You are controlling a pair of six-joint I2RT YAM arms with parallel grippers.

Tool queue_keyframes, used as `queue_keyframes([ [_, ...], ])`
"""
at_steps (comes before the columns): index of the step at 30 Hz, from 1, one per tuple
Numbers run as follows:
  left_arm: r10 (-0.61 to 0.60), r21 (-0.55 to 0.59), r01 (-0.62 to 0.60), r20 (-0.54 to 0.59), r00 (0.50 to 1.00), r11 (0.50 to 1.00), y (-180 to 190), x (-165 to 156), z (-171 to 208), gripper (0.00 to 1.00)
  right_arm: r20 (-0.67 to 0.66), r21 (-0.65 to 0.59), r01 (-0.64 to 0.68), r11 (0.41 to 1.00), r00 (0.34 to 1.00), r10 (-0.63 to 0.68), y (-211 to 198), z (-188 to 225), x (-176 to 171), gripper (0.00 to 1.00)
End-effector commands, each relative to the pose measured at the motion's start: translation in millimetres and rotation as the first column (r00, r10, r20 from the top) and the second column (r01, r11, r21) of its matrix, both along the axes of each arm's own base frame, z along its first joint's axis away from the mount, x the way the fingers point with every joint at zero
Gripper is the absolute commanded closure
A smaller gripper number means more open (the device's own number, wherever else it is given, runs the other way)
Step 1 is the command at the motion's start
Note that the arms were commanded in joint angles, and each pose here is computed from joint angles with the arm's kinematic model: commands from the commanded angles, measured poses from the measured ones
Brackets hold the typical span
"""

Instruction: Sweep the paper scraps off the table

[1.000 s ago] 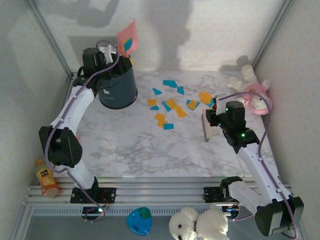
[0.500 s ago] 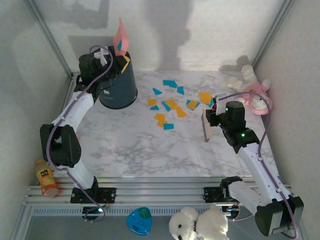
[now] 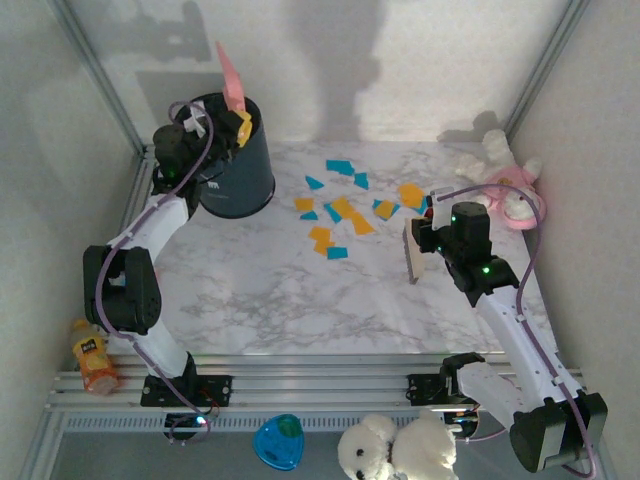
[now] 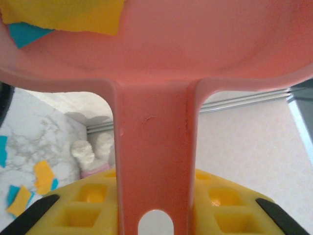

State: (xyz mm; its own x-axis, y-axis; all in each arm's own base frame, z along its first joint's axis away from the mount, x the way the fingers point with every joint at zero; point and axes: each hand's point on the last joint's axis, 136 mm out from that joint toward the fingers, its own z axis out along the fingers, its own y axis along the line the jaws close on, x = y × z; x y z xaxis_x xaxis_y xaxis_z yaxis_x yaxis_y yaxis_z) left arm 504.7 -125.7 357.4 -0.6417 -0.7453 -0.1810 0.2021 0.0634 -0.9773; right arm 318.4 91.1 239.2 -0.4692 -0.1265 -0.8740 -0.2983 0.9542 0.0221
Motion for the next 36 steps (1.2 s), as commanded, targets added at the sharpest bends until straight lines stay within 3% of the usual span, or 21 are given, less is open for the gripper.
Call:
queue_keyframes([
  [1,-0.008,-0.097,0.015,0.077,0.997,0.995,2.8,-11.4,29.6,0.87,0.025,0.017,0.002,1.0,1.0,-0.002,0.4,9.4,2.6,1.0],
  [13,-0.046,-0.296,0.055,0.037,0.998,0.954,6.2,-15.6,25.1,0.87,0.026,0.017,0.005,1.0,1.0,-0.006,-0.4,9.8,2.1,1.0],
  [36,-0.013,-0.426,-0.032,-0.103,0.995,0.904,16.0,-6.2,-0.2,0.86,0.027,0.005,0.002,1.0,1.0,-0.002,-0.8,10.3,2.4,1.0],
])
